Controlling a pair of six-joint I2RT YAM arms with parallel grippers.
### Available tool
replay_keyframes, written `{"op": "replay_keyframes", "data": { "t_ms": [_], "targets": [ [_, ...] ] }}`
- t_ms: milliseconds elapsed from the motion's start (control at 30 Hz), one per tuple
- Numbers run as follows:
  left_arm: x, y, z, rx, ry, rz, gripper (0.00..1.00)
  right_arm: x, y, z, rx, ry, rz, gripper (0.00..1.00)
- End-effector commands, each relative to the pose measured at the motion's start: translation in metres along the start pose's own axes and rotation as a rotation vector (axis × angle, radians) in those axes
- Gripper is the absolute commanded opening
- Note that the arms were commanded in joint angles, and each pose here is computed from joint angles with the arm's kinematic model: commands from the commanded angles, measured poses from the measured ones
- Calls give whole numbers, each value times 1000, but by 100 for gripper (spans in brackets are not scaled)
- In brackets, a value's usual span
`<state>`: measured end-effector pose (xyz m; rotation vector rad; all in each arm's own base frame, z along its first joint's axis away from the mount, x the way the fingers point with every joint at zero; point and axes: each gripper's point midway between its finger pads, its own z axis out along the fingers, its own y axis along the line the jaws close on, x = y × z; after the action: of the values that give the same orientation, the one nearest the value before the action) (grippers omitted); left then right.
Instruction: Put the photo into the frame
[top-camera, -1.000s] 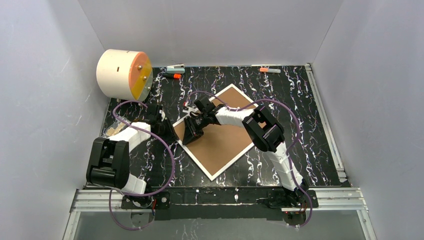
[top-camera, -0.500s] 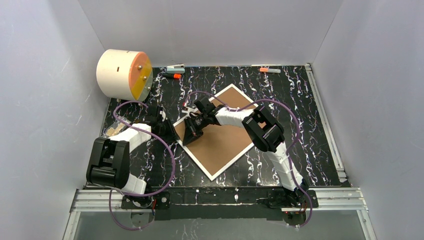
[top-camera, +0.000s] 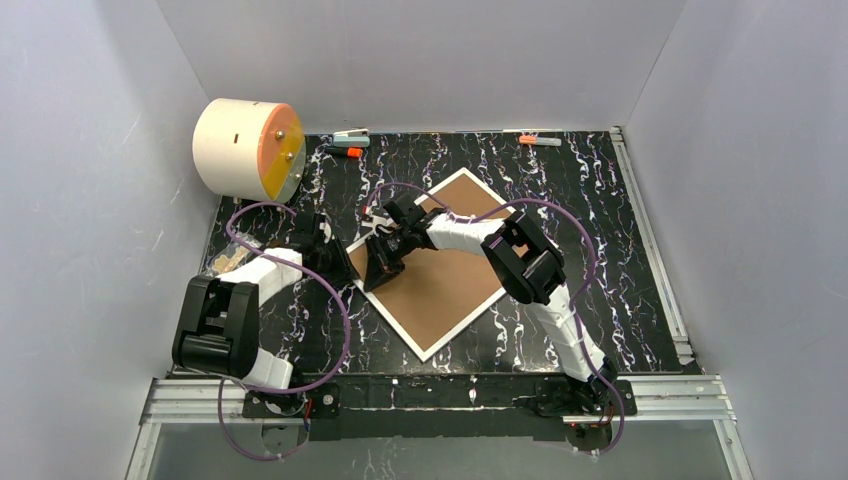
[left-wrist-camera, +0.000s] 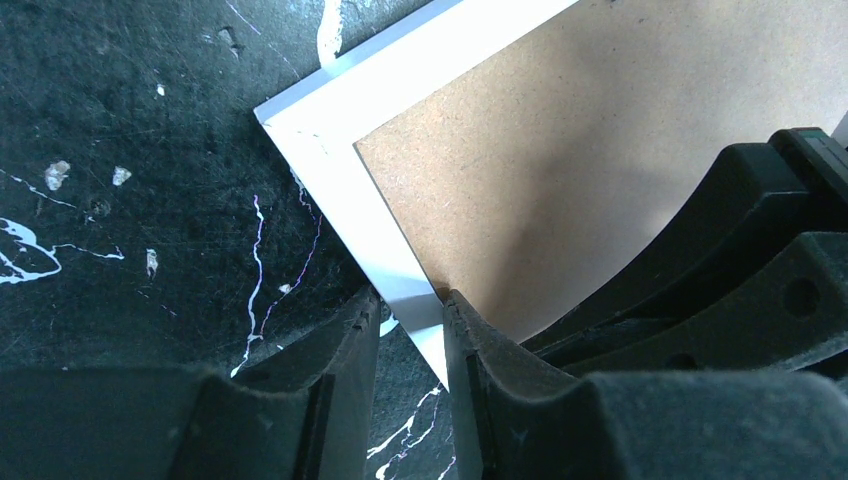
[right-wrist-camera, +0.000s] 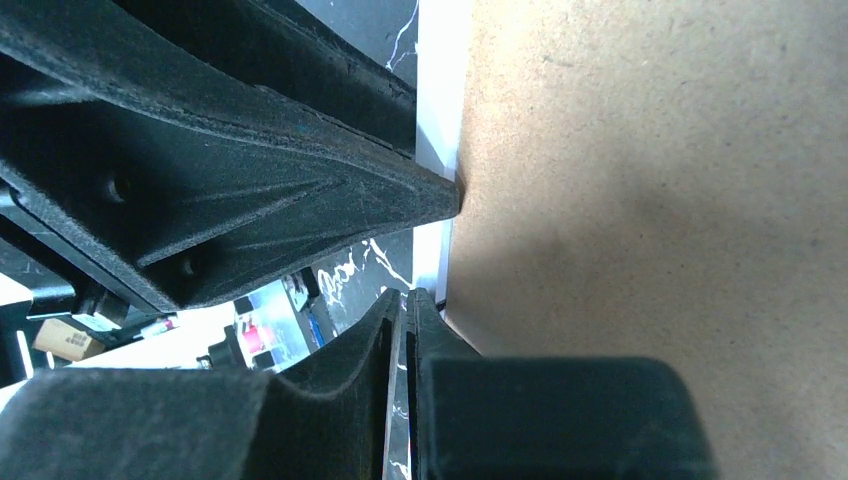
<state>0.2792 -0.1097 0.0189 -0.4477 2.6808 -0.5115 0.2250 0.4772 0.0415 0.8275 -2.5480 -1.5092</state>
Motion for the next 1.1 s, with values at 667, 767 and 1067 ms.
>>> {"op": "replay_keyframes", "data": {
  "t_ms": [667, 767, 1067],
  "targets": [
    [31, 49, 0, -195, 83, 25, 25, 21, -99, -14, 325, 3, 140, 40],
    [31, 49, 0, -199, 81, 25, 25, 24, -104, -16, 333, 12, 147, 41],
    [30, 53, 0, -217, 80, 26, 25, 35, -122, -26, 353, 27, 189, 44]
  ]
}}
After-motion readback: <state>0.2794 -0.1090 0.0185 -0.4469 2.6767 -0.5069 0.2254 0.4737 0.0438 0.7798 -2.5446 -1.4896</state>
